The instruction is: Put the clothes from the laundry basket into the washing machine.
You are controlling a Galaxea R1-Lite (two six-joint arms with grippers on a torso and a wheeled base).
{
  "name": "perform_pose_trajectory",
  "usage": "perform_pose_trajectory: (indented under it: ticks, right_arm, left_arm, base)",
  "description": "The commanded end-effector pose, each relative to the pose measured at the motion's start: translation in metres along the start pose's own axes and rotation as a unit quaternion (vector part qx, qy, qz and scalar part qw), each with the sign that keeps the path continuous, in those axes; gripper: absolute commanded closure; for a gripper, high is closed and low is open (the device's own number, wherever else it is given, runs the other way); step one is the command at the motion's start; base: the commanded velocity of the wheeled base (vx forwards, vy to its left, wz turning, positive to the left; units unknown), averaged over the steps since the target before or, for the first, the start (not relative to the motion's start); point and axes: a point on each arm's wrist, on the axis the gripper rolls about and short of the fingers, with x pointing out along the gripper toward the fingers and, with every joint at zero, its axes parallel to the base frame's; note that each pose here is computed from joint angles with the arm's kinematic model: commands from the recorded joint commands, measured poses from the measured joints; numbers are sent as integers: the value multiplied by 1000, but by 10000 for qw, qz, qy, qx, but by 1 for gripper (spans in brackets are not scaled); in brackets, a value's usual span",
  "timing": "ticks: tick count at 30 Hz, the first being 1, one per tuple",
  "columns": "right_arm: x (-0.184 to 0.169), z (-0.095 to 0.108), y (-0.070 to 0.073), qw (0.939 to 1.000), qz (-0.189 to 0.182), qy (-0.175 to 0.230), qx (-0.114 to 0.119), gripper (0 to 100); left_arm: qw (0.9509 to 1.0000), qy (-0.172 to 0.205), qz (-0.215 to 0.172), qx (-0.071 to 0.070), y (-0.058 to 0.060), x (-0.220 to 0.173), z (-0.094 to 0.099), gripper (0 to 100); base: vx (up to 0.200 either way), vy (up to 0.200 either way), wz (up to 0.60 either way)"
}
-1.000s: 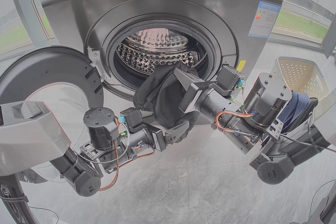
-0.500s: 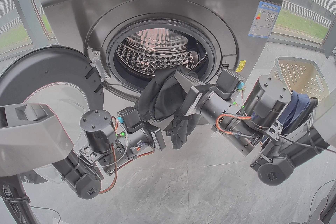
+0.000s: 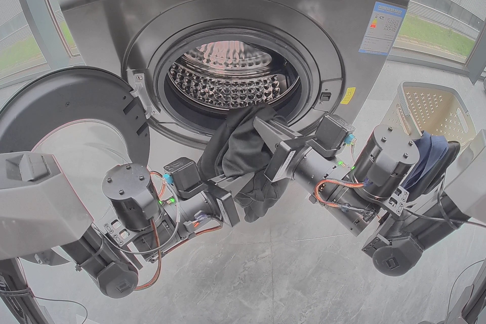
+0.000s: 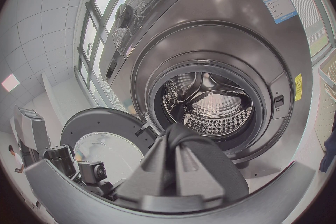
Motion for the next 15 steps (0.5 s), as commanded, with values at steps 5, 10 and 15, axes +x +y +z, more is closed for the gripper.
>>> perform_pose_trajectory:
  ticks: [5,10,15]
  right_arm:
    - [-18,-7,-4,9995,-86,312,-37,0]
    - [-37,-8,-10,9985,-185,504,-73,0]
    - [-48,-12,-17,9978,-272,582,-168,0]
  left_arm:
    - [9994,-195,299,-3,3,0,7,100]
    - [9989,-226,410,-16,6,1,7,100]
    - [9978,-385,532,-7,8,4,13,100]
  base:
    - [0,0,0]
    - [0,0,0]
    - [0,0,0]
